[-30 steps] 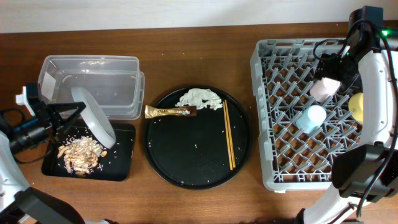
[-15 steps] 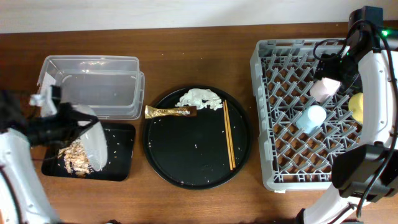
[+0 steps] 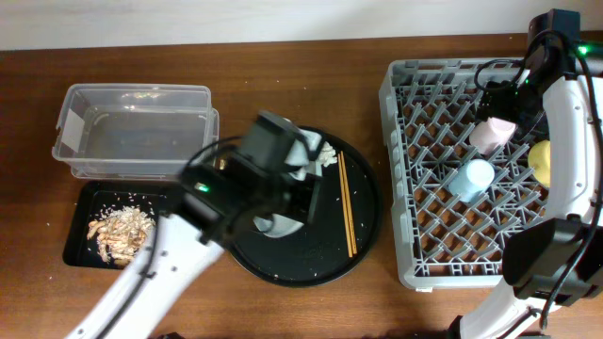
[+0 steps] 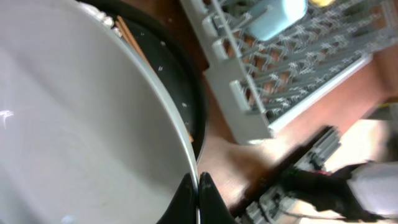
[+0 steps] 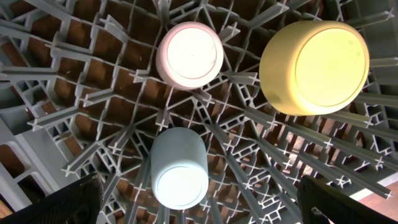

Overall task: Sort waste into correct bins and load items into the dishwasher rack
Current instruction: 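Carry the white plate back and set it on the round tray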

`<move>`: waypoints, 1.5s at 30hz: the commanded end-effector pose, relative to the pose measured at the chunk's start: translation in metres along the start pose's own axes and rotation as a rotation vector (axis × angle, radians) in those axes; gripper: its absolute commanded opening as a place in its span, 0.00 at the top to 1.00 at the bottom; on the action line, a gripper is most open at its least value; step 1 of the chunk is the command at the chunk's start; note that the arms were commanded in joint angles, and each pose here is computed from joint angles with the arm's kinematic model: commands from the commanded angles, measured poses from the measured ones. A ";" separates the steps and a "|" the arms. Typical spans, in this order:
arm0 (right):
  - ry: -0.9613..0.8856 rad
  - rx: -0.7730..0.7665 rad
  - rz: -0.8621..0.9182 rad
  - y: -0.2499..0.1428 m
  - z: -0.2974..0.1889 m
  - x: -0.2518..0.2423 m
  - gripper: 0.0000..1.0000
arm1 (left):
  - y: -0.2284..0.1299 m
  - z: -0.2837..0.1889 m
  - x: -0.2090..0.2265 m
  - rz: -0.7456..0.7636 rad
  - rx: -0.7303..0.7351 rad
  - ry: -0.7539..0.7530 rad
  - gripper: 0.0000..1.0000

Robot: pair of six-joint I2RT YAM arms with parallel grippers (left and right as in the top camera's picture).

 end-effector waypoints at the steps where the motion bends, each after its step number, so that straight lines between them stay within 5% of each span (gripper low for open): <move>1: -0.013 0.001 0.011 0.001 0.001 -0.002 0.02 | -0.007 0.045 -0.017 -0.027 -0.051 0.262 0.99; 10: -0.013 0.000 0.011 0.001 0.001 -0.002 0.02 | -0.038 0.178 -0.015 0.000 0.206 0.423 0.99; 15: -0.013 0.001 0.011 0.001 0.001 -0.002 0.02 | -0.036 0.184 -0.007 -0.003 0.157 0.506 0.99; 32: -0.013 0.001 0.011 0.001 0.001 -0.002 0.02 | -0.070 0.189 0.014 -0.026 0.313 0.572 0.98; 34: -0.013 0.001 0.011 0.001 0.001 -0.002 0.02 | -0.070 0.189 0.014 -0.025 0.313 0.572 0.86; 37: -0.013 0.001 0.011 0.001 0.001 -0.002 0.02 | -0.067 0.189 0.013 -0.025 0.302 0.566 0.44; 41: -0.013 0.001 0.011 0.001 0.001 -0.002 0.02 | -0.050 0.174 0.003 -0.013 0.262 0.598 0.43; 43: -0.013 0.001 0.011 0.001 0.001 -0.002 0.02 | -0.024 0.155 -0.001 -0.027 0.195 0.627 0.01; 45: -0.013 0.001 0.011 0.001 0.001 -0.002 0.02 | -0.003 0.145 0.001 -0.068 0.147 0.609 0.01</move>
Point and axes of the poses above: each gripper's point midway between its finger pads, its own z axis out along the fingers, its own x axis along the line the jaws close on, y = z × x, the point moved 10 cm from there along -z, back along the fingers, and after that the axes turned 5 degrees about -z, right-handed, at the moved point
